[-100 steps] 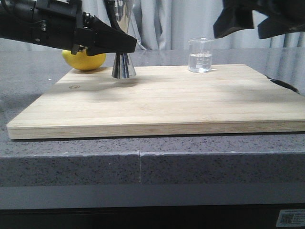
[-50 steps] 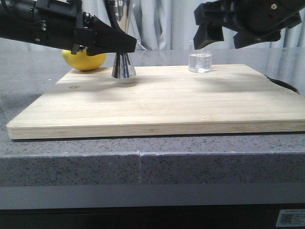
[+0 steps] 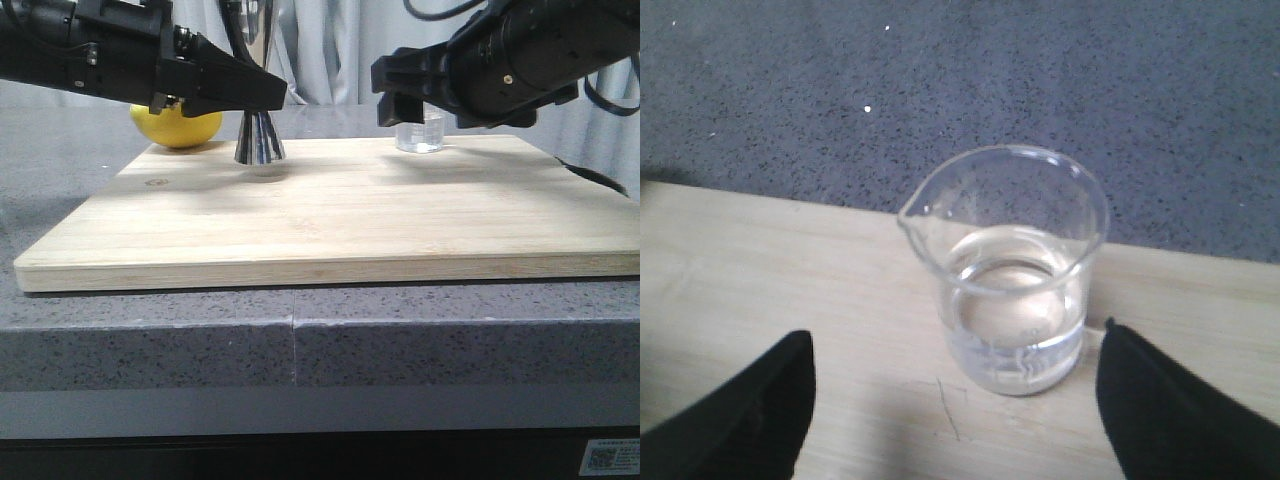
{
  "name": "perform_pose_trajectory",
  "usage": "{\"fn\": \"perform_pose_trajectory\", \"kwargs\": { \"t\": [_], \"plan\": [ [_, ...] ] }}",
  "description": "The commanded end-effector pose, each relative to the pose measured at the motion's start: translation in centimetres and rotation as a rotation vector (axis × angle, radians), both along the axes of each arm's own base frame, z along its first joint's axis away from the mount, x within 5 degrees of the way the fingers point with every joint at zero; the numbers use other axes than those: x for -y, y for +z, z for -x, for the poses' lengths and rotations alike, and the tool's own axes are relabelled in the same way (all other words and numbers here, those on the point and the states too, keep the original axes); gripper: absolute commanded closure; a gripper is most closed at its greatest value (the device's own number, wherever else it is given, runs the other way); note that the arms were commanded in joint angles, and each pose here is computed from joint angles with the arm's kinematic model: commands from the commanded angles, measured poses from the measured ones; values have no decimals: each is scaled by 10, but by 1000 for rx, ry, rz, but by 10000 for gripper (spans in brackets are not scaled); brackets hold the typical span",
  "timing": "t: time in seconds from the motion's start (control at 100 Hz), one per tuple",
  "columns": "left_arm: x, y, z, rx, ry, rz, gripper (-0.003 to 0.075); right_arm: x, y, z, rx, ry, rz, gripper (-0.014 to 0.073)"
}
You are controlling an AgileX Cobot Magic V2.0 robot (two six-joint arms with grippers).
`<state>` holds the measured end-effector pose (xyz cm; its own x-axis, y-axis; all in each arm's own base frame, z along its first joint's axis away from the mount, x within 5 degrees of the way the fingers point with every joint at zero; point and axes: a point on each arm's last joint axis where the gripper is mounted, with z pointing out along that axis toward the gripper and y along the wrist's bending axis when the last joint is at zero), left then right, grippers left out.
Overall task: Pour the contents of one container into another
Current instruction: 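Move the right gripper down around the glass beaker, then close the right gripper on the glass beaker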
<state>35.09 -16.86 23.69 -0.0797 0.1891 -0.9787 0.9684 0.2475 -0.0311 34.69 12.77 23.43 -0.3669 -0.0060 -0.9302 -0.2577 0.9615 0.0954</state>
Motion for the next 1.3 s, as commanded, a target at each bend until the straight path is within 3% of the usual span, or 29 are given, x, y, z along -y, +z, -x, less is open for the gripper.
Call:
{"fn": "perform_pose_trajectory", "kwargs": {
  "t": [0.0, 0.98, 1.2, 1.29],
  "plan": [
    [0, 33, 3, 61, -12, 115, 713, 0, 29, -6, 175, -19, -59, 54],
    [0, 33, 3, 61, -12, 115, 713, -3, 18, -17, 279, 6, -59, 55],
    [0, 33, 3, 61, -12, 115, 713, -3, 18, -17, 279, 6, -59, 201],
    [0, 33, 3, 61, -12, 115, 713, -3, 18, -17, 279, 6, -59, 211]
  ]
}}
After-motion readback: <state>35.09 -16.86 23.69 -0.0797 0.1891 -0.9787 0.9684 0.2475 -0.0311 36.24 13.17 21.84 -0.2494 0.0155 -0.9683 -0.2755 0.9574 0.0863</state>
